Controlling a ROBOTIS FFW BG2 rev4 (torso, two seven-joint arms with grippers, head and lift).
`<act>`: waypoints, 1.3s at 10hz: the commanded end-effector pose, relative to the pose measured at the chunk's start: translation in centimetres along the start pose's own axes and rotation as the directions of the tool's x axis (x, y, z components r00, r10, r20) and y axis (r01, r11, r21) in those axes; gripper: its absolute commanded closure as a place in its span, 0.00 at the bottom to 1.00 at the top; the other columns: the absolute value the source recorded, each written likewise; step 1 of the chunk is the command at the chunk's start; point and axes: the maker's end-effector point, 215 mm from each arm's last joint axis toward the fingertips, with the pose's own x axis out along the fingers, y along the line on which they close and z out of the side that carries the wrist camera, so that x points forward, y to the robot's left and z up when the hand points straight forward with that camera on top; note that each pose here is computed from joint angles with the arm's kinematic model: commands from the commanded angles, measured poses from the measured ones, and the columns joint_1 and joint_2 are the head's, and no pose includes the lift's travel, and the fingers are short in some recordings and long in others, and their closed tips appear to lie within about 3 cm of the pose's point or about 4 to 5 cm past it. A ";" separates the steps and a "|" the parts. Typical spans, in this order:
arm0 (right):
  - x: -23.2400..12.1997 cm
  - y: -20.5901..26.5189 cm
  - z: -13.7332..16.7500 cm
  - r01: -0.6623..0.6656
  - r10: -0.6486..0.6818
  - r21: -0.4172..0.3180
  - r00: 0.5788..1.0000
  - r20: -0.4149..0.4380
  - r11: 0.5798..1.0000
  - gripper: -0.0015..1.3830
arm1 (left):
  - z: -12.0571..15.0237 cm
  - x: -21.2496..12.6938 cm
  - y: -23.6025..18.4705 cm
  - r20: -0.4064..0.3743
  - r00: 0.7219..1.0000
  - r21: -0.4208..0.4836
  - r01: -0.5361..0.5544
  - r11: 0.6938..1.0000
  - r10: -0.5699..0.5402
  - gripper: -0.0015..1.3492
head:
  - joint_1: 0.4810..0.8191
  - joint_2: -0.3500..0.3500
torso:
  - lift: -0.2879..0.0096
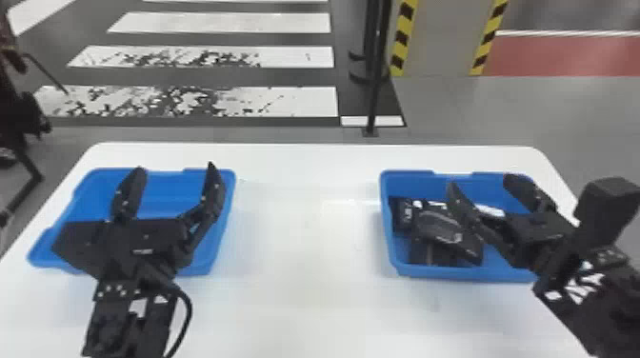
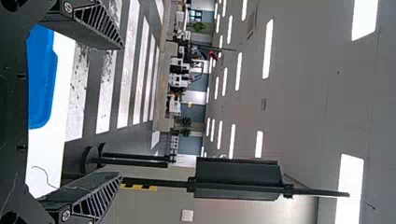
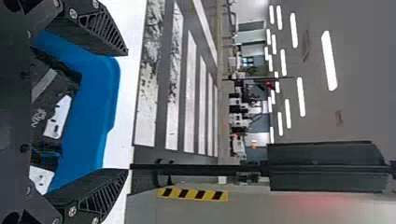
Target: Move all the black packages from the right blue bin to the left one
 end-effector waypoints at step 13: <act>2.4 -1.4 -11.9 -0.049 0.074 0.080 0.932 -0.355 0.996 0.42 | -0.9 0.1 -0.4 -0.016 1.000 0.002 0.009 1.000 -0.009 0.08 | 0.63 0.48 | 0.38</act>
